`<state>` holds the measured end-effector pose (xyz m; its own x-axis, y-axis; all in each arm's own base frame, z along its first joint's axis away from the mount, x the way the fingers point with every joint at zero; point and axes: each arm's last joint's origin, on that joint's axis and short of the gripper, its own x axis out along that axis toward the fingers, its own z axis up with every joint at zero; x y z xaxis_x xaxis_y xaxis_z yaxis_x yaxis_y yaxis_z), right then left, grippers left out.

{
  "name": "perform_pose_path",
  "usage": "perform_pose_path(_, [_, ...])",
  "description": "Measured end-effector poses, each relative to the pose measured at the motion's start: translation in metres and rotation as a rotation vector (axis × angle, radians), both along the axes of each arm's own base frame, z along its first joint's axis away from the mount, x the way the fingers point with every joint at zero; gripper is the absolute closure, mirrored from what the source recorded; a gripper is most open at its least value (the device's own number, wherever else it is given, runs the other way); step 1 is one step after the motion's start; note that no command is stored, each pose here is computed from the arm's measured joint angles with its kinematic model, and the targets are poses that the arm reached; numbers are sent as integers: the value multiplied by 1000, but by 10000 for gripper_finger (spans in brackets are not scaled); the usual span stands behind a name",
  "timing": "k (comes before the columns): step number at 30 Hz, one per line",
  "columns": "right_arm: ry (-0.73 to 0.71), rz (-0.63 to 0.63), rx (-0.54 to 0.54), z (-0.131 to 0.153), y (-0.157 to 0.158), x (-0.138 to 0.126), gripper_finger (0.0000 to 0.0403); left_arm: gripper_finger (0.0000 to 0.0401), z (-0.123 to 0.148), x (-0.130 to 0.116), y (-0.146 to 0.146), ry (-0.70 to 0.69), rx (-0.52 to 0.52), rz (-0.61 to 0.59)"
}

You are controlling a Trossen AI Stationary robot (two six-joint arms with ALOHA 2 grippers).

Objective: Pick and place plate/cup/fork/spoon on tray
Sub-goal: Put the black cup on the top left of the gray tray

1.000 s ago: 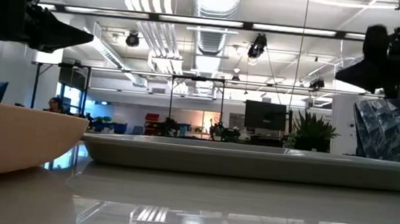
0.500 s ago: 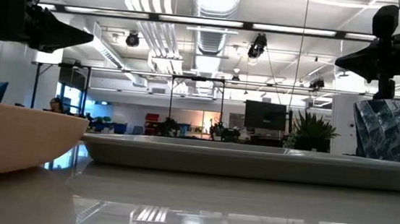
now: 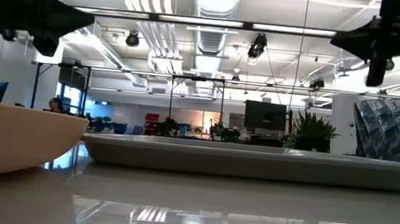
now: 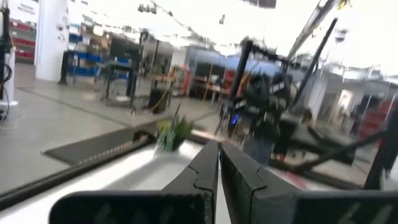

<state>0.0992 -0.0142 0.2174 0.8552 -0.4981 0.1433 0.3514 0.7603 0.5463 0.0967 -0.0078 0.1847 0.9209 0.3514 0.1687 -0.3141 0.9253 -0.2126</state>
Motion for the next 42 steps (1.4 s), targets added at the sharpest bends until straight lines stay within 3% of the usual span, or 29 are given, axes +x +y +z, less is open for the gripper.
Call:
perform_pose_path(7, [135,57,-15,24,2,13,394,401,18,-6,1,-170,27,22])
perform_pose_path(12, [394,63,13,40,2,31,394,401,23,-8,2,-229,9,34])
perform_pose_path(18, [667,112,159,57,4,43,394,401,23,-9,3,-230,1,55])
perform_pose_path(25, [856,214,425,60,13,61,394,401,23,-9,3,-230,1,56])
perform_pose_path(28, [965,237,474,58,22,75,394,401,23,-8,3,-222,18,61])
perform_pose_path(32, [1187,172,547,52,34,87,394,401,23,-8,3,-221,19,61])
perform_pose_path(38, [1469,5,613,65,46,91,394,401,23,-8,3,-218,19,60])
perform_pose_path(42, [1547,-32,620,71,50,94,394,401,23,-8,3,-216,19,60])
